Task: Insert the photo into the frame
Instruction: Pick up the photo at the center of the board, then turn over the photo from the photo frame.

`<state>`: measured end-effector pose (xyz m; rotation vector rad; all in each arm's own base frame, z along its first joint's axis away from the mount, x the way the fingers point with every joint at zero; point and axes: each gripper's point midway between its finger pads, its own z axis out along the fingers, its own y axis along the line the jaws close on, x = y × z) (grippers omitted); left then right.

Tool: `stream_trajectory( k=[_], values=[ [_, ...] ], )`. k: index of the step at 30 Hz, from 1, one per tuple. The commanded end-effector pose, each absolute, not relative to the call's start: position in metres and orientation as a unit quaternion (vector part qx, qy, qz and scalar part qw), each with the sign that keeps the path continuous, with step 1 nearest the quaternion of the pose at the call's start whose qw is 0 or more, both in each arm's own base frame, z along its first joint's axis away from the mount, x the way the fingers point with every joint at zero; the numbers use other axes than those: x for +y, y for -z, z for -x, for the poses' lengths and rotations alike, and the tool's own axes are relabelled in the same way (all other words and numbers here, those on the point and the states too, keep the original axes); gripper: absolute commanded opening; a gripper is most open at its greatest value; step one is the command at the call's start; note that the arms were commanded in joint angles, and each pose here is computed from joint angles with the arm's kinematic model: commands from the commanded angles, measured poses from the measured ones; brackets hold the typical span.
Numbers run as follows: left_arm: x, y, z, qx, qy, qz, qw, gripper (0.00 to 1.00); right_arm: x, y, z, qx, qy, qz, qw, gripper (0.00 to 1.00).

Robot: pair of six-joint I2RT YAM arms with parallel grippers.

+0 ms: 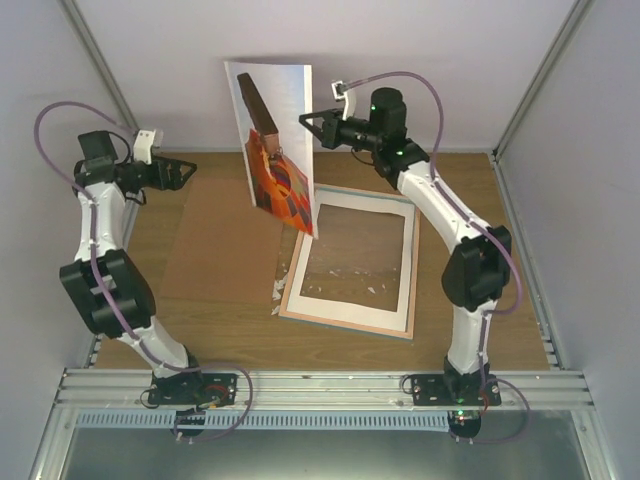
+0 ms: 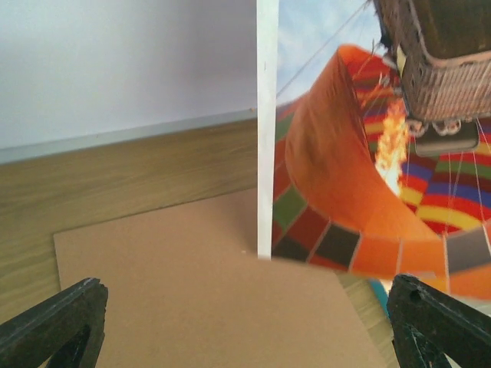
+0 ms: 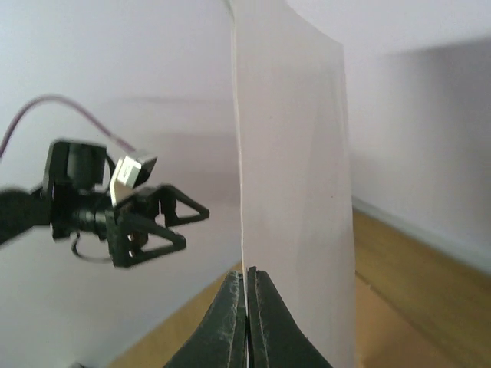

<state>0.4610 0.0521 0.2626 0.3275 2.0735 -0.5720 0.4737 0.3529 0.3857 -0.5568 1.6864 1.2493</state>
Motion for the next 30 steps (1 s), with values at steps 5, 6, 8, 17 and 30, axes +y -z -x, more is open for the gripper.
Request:
stream_trajectory(
  k=[5,6,8,17,30],
  values=[
    [-0.003,-0.334,-0.425,0.789,0.248,-0.234,0.511,0.99,0.297,-0.433,-0.414,0.600,-0.381,0.436,0.552,0.00],
    [-0.009,-0.344,-0.419,0.779,0.246,-0.250,0.520,0.99,0.290,-0.437,-0.408,0.593,-0.363,0.450,0.560,0.01],
    [-0.020,-0.364,-0.406,0.754,0.240,-0.289,0.538,0.99,0.277,-0.443,-0.397,0.584,-0.333,0.472,0.571,0.01],
    [-0.051,-0.434,-0.329,0.669,0.145,-0.448,0.575,0.99,0.236,-0.447,-0.356,0.576,-0.186,0.541,0.583,0.01],
    [-0.147,-0.457,-0.233,0.576,0.209,-0.546,0.571,0.92,0.209,-0.466,-0.288,0.548,-0.126,0.582,0.587,0.01]
  ],
)
